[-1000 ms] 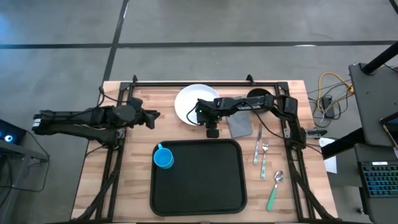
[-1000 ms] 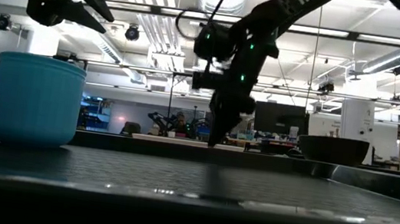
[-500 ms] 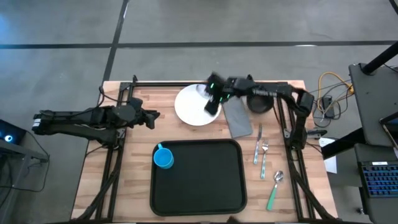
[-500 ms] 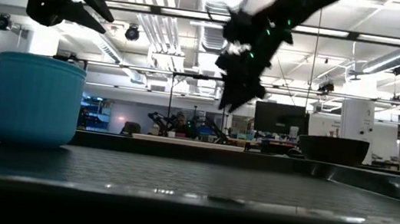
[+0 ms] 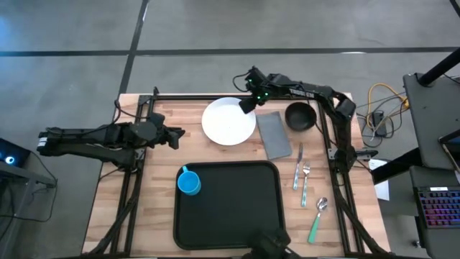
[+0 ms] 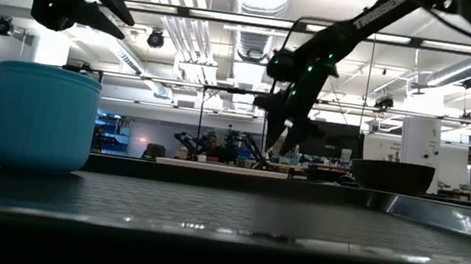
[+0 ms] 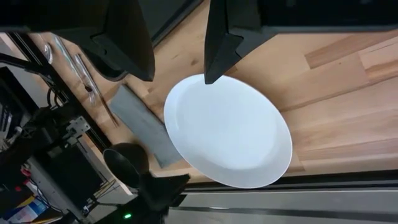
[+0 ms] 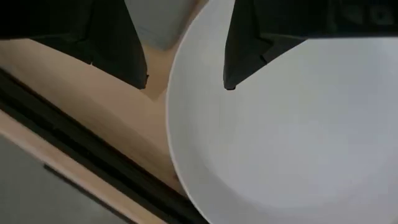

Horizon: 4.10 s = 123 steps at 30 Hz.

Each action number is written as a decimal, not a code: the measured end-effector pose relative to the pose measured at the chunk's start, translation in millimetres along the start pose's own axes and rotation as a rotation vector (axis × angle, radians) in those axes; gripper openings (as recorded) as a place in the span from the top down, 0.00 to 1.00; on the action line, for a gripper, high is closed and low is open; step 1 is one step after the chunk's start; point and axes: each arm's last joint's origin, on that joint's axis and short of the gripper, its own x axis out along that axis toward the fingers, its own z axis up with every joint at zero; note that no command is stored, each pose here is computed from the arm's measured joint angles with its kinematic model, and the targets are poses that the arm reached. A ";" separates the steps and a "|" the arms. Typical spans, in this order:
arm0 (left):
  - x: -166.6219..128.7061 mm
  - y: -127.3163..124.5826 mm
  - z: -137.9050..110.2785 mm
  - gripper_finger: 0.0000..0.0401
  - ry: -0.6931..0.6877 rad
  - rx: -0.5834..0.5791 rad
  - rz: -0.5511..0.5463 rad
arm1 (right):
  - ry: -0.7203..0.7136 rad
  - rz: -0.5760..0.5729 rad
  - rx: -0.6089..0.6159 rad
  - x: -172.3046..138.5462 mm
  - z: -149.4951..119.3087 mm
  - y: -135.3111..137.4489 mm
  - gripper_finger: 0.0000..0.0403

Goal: Set up tray
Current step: Put the white plate at the bottom of the black tray

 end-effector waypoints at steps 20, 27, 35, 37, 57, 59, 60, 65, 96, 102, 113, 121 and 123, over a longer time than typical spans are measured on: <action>0.1 -0.3 0.2 0.70 -0.002 -0.074 -0.002 | 0.204 -0.099 0.004 64.3 47.2 -2.2 0.63; 0.1 -0.3 0.2 0.70 -0.002 -0.074 -0.002 | 0.230 -0.096 -0.026 69.1 49.2 -4.0 0.79; 0.0 -0.2 0.2 0.70 -0.002 -0.073 -0.001 | 0.280 -0.073 -0.014 76.6 41.4 -8.8 0.86; 0.0 -0.2 0.2 0.70 -0.002 -0.072 -0.001 | 0.281 -0.062 -0.021 75.9 41.6 -8.8 0.88; 0.1 -0.2 0.1 0.70 -0.001 -0.069 -0.001 | 0.332 0.083 -0.181 8.6 49.9 10.9 0.98; 0.0 -0.2 0.1 0.70 -0.001 -0.062 -0.001 | 0.365 0.134 -0.216 -5.4 46.5 14.7 0.98; 0.1 -0.2 0.1 0.70 -0.001 -0.059 -0.001 | 0.381 0.161 -0.225 -11.9 44.6 16.3 0.98; 0.1 -0.1 0.1 0.70 -0.001 -0.026 -0.001 | 0.379 0.267 -0.255 -49.2 37.3 31.4 0.98; -9.0 8.8 -5.3 0.70 0.127 0.076 -0.027 | 0.582 0.388 -0.480 -8.9 -138.6 196.5 0.98; -9.2 9.1 -6.6 0.70 0.159 0.103 -0.041 | 0.569 0.421 -0.416 -0.4 -162.4 214.5 0.98; -9.3 8.8 -7.3 0.70 0.177 0.156 -0.061 | 0.575 0.412 -0.384 6.1 -182.3 222.2 0.98; -9.1 8.8 -7.5 0.70 0.178 0.161 -0.060 | 0.625 0.365 -0.330 10.0 -198.0 221.9 0.96; -9.1 8.8 -7.5 0.70 0.178 0.161 -0.060 | 0.628 0.359 -0.323 9.5 -200.8 223.5 0.93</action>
